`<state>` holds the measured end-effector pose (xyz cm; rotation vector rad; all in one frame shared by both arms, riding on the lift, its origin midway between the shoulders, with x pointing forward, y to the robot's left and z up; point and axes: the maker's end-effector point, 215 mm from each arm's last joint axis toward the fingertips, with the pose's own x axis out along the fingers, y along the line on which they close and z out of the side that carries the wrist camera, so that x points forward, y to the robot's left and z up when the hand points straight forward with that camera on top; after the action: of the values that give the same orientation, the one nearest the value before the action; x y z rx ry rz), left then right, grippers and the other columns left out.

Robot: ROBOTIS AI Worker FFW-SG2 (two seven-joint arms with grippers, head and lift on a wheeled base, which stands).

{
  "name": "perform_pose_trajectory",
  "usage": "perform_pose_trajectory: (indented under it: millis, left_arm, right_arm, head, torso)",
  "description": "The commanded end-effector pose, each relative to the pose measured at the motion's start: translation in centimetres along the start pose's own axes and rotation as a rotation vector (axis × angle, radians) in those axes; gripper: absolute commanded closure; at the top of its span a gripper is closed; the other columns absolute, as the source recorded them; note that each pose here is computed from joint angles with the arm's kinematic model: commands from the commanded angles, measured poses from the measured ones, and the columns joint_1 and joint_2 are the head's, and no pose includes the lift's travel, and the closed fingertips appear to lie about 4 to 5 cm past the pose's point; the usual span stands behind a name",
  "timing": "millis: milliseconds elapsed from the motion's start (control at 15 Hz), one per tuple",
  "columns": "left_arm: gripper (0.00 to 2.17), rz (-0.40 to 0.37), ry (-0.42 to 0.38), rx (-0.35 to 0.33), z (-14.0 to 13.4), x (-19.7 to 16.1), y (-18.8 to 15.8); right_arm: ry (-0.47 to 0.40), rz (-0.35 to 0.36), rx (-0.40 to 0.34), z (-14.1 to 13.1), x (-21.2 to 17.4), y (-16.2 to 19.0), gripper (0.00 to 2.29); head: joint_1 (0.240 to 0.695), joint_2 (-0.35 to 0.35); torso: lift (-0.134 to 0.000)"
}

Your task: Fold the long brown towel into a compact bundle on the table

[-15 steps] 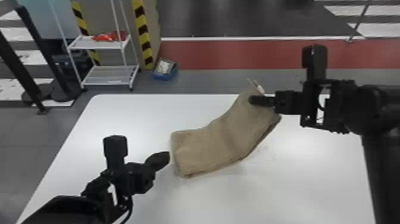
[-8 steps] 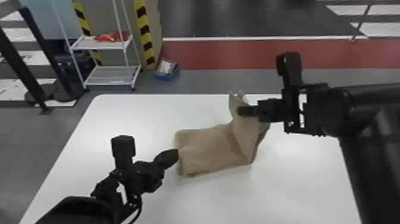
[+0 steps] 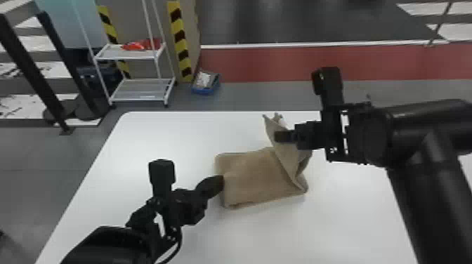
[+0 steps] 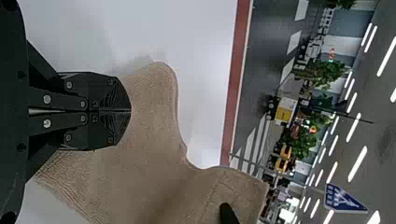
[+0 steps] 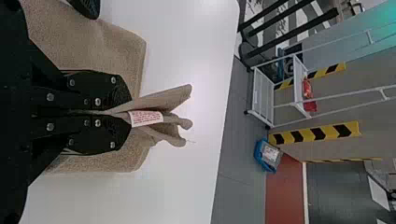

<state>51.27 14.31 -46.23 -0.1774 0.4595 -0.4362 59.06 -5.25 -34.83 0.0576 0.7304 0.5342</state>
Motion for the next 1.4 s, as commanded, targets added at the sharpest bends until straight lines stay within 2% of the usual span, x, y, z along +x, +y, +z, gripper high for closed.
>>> perform_pose_trajectory:
  millis: [0,333,800,1133,1333]
  left_arm:
    - [1.9,-0.001,0.04,-0.013,-1.8,0.9,0.4]
    - [1.9,-0.039,0.048,-0.017,-2.5,0.9,-1.2]
    - [1.9,-0.06,0.061,-0.01,-3.1,1.9,-3.0]
    - [1.9,-0.06,0.066,-0.011,-3.4,1.8,-3.0]
    - [1.9,-0.06,0.067,-0.012,-3.5,1.8,-3.0]
  right_arm:
    - [-0.001,-0.004,-0.019,0.0,1.3,0.5,1.33]
    - [-0.003,-0.037,-0.083,-0.2,3.7,0.7,1.33]
    - [0.089,-0.012,-0.153,-5.1,5.4,4.4,1.33]
    - [0.096,-0.031,-0.193,-5.6,5.9,5.1,1.33]
    - [0.062,-0.038,-0.211,-4.9,6.2,5.5,1.32]
  head:
    - [0.695,0.088]
    - [0.695,0.094]
    - [0.695,0.099]
    - [0.695,0.117]
    - [0.695,0.121]
  torso:
    - [-0.109]
    - [-0.109]
    - [-0.109]
    - [-0.109]
    - [-0.109]
